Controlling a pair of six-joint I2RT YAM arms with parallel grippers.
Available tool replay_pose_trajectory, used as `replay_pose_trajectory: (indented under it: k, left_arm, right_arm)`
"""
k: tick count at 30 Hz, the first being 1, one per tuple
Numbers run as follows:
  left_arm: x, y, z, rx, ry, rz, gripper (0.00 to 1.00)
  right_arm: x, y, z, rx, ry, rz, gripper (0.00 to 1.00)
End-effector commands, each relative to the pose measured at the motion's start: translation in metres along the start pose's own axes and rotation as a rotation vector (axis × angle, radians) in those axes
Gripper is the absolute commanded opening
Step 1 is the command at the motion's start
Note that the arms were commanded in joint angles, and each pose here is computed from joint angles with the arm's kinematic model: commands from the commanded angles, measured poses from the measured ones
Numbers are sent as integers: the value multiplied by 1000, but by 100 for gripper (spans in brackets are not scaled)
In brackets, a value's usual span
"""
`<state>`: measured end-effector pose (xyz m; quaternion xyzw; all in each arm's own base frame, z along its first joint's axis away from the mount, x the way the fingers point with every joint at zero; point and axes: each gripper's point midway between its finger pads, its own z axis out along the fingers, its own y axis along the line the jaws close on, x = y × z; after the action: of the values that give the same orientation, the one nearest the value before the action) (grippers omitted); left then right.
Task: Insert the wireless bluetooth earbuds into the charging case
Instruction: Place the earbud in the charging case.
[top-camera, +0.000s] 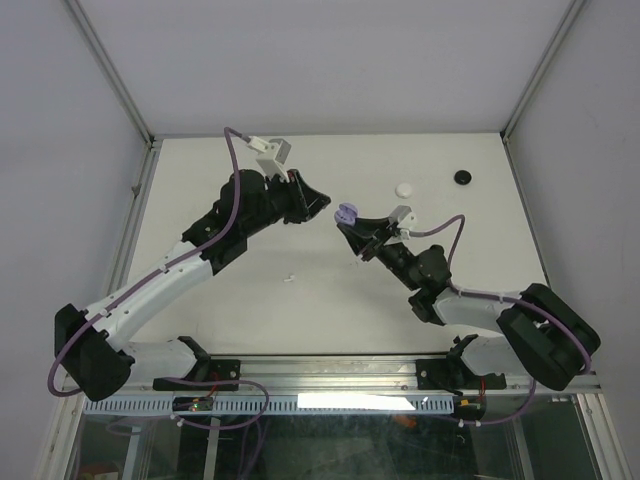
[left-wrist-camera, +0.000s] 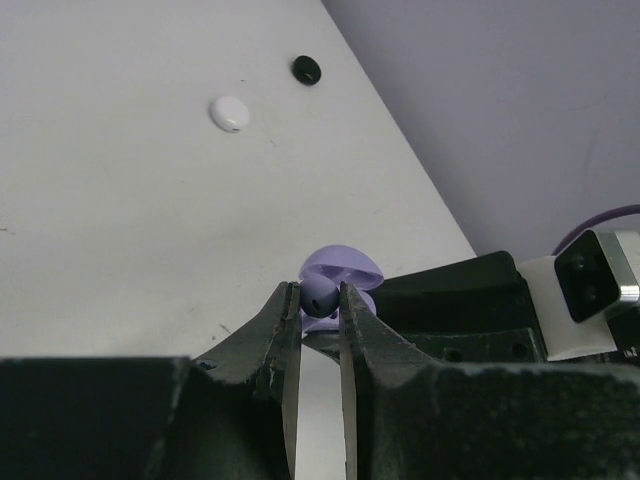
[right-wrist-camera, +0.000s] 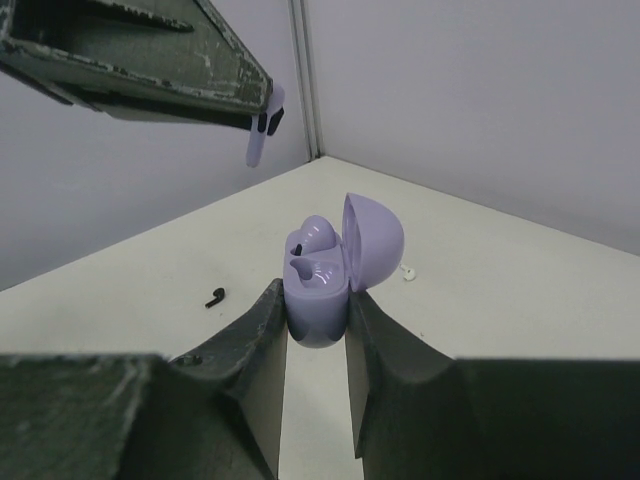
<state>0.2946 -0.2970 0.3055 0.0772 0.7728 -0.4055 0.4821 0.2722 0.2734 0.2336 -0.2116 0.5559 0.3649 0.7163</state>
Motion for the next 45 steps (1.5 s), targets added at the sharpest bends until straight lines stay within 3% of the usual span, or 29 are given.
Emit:
replay_pose_trajectory:
  k: [1,10,45]
  left_arm:
    - [-23,-39,-7,119,-146,-47,14]
    - [-17,-57,-5,152,-203,-22,14]
    - [8,-47,4,87,-287,5,14]
  right_arm:
    - [-48,5,16,-5,-169,-12,0]
    - [-50,4,19,8,-191,-41,0]
    - [-60,8,17,18,-219,-63,0]
